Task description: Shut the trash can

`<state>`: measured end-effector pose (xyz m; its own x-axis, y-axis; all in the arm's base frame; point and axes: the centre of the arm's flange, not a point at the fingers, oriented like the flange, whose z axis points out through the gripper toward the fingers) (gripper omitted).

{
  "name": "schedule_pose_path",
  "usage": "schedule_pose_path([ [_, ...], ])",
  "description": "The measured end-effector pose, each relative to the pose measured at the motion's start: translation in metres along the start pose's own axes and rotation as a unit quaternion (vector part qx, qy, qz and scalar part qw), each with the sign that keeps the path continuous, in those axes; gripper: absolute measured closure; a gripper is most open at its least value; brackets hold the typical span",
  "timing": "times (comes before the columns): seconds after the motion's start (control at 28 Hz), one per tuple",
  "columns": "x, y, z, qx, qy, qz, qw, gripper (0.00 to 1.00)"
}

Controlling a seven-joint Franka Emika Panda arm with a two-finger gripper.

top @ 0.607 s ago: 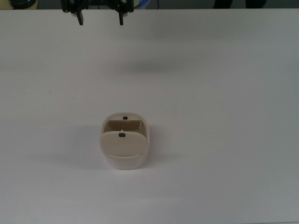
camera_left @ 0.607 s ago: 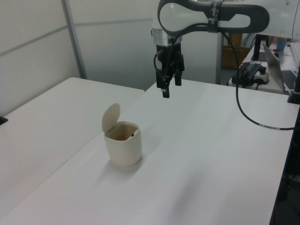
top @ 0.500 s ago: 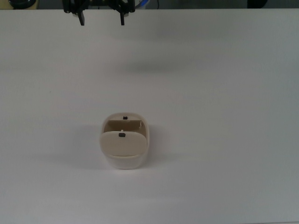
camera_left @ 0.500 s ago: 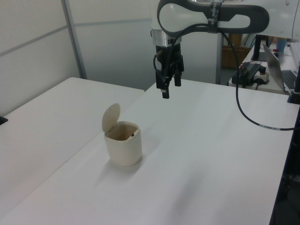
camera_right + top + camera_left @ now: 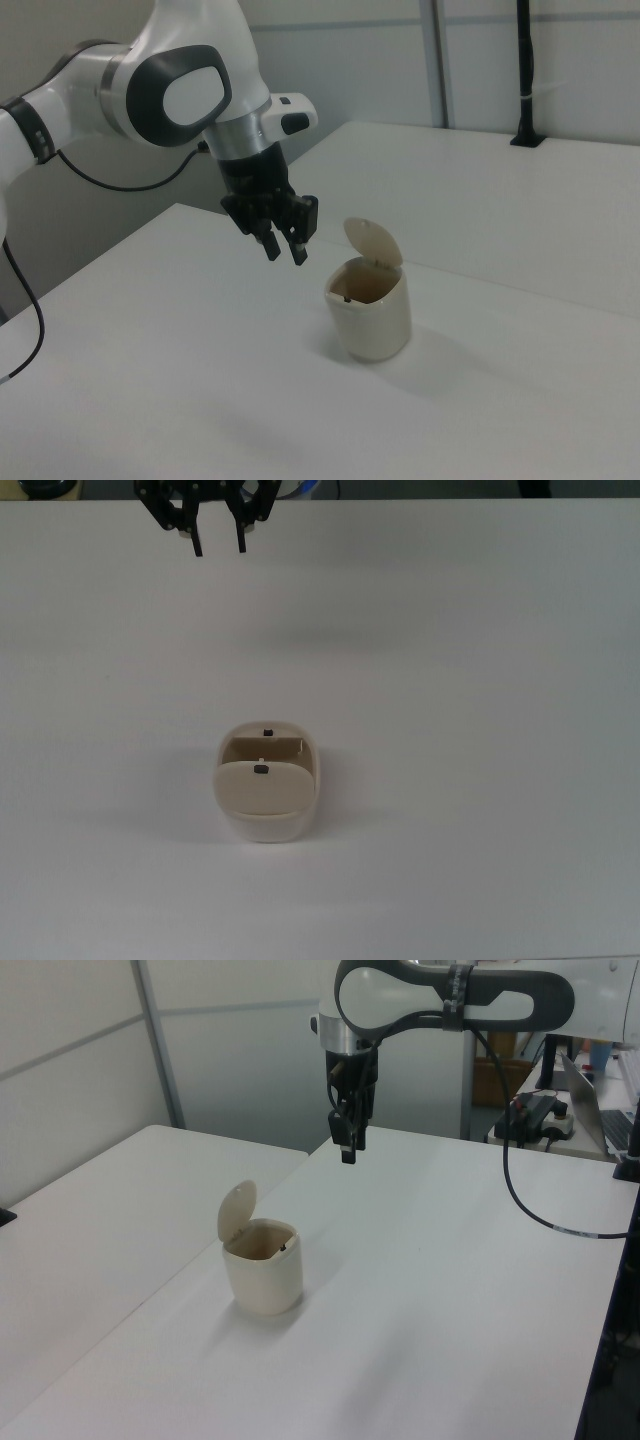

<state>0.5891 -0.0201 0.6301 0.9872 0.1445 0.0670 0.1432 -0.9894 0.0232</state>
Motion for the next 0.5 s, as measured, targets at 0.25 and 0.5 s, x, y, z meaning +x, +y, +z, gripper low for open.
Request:
schedule_pose_path([
  [0.25, 0.0020, -0.0011, -0.0015, -0.001, 0.008, -0.001, 1.0000, 0.83],
  [0.5, 0.0085, -0.0019, -0.0015, -0.004, 0.028, -0.003, 0.9996, 0.99],
])
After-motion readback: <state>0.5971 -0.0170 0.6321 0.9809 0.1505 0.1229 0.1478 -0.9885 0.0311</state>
